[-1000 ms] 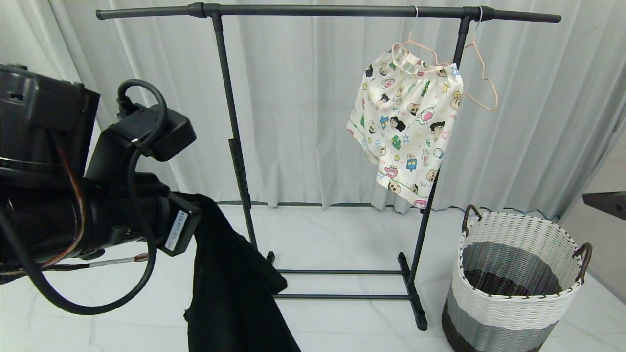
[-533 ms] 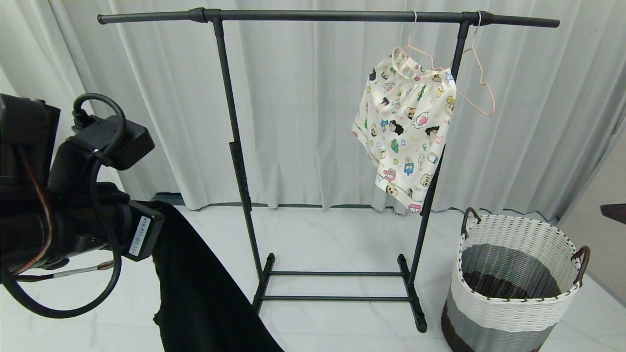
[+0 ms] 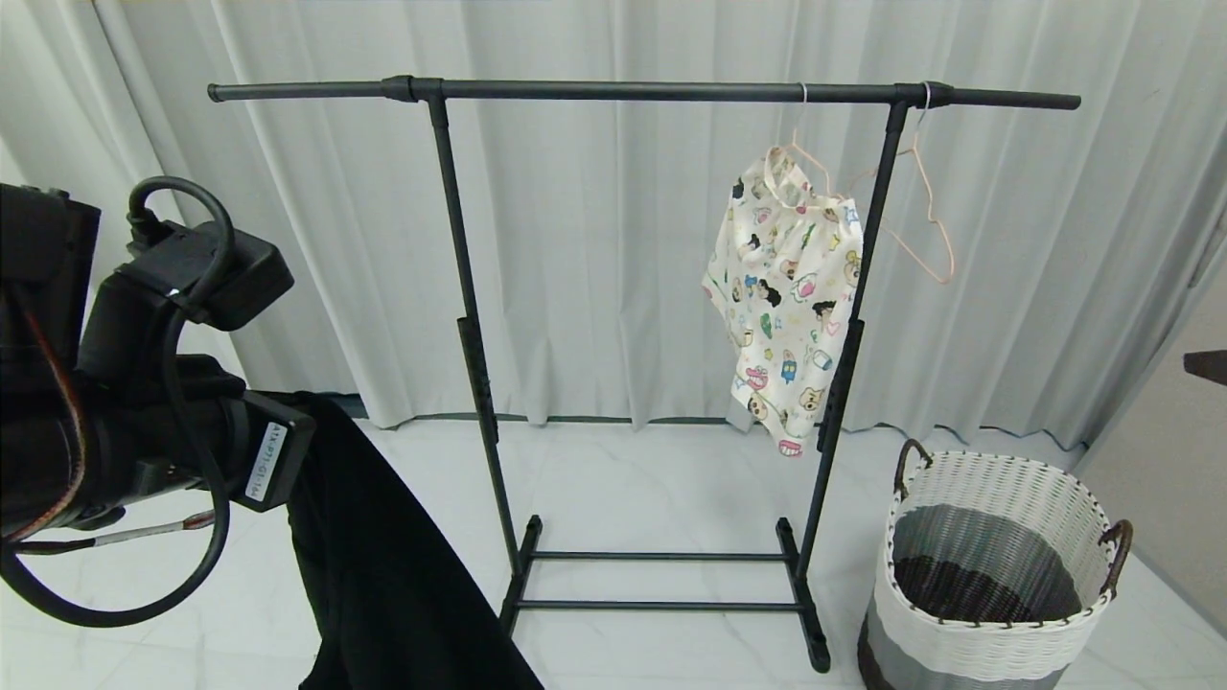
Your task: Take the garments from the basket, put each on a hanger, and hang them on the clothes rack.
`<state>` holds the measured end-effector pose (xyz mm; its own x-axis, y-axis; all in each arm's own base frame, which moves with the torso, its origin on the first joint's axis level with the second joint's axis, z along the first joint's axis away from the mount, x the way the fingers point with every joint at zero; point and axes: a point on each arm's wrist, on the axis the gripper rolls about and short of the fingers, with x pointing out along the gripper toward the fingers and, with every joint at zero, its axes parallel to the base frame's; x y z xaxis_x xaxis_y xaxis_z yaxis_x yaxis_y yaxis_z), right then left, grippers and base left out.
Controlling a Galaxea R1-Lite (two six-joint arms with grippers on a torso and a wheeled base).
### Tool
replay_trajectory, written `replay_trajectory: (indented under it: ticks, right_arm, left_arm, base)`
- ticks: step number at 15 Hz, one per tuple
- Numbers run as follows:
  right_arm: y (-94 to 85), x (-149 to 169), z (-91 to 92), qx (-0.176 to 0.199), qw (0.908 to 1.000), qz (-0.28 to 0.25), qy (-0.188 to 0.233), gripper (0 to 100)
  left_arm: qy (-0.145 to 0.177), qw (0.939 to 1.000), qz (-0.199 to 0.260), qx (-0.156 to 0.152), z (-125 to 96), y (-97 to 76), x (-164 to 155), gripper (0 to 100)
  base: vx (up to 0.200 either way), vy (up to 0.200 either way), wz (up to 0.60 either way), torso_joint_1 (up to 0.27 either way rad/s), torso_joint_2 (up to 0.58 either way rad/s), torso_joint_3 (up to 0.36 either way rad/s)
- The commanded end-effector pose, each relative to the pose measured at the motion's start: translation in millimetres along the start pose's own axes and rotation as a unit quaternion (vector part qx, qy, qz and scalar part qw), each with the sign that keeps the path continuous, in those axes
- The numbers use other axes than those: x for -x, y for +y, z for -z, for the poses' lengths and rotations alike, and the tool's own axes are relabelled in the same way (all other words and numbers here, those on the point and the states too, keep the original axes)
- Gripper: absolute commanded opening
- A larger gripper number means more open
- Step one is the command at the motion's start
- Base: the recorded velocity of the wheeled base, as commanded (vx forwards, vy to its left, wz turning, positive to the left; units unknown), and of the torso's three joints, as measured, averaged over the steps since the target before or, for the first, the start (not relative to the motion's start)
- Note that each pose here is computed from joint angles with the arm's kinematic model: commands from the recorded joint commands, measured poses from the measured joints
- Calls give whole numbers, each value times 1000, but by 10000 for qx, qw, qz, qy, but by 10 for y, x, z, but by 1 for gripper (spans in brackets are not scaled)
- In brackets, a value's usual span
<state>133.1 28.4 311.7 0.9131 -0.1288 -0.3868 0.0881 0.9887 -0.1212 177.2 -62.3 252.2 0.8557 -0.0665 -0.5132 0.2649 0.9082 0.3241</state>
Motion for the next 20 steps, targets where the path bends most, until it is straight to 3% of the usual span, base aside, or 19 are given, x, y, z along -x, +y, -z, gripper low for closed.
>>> replay_trajectory:
  ticks: [1,15,18,20]
  right_arm:
    - [26,-79,-25,-5,10000,19,12,100]
    - [52,-192,-78,-65,9999,-60,-97,100]
    - [28,-210,-60,-64,10000,17,-50,100]
    - [8,-221,-60,-114,9997,-207,-31,100]
  left_arm:
    - [2,10000,0,-7,1,-1,0,0]
    - [-79,9999,101,-83,-8,-44,39,0]
    - [-121,9997,165,-122,-22,-70,50,0]
    - [-161,9994,243,-171,-34,-104,62,0]
  base:
    - [0,0,0,198,-466,-286]
    - [0,0,0,212,-496,-283]
    - [200,0,0,215,-478,-253]
    - [200,0,0,68,-144,-78]
